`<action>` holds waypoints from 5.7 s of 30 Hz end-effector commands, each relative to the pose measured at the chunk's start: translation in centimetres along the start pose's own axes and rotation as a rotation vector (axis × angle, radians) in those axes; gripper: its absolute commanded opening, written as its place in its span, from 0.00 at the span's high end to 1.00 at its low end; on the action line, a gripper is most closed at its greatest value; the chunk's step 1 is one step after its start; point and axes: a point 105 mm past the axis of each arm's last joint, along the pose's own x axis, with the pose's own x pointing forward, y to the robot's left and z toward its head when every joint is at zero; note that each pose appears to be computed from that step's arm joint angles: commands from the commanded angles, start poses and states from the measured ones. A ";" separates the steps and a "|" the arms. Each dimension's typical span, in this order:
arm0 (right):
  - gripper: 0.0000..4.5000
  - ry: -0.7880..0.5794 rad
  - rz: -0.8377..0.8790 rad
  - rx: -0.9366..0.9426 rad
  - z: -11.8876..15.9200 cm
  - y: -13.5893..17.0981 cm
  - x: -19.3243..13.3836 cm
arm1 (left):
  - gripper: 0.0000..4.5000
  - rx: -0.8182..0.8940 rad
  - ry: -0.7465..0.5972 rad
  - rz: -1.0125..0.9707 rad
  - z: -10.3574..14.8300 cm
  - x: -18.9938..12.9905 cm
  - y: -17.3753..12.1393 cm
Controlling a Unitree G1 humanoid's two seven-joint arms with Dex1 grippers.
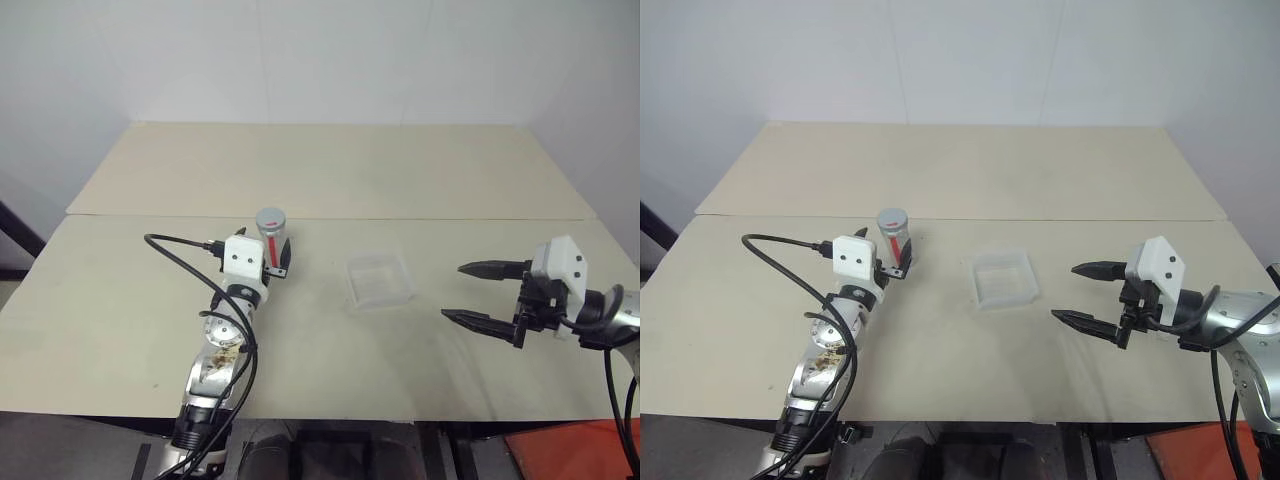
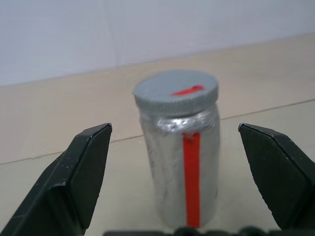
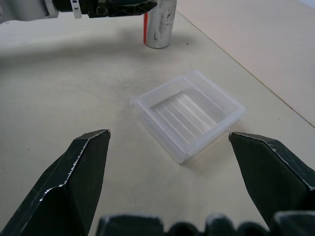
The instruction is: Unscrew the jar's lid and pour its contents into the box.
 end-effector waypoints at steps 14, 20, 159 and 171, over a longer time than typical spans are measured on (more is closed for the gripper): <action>0.00 -0.037 -0.020 -0.088 2.1 -0.7 -0.7 | 0.00 -0.020 0.012 0.184 0.8 1.8 -1.2; 0.00 -0.028 -0.021 -0.099 2.2 -0.9 -0.7 | 0.00 -0.022 0.012 0.201 0.6 2.1 -2.9; 0.40 -0.276 0.445 -0.112 9.8 2.6 14.1 | 0.54 0.047 -0.259 -1.600 11.0 -1.9 -5.6; 0.40 -0.256 0.633 -0.206 10.9 1.0 16.5 | 0.54 0.114 -0.262 -1.719 11.2 -3.1 -6.5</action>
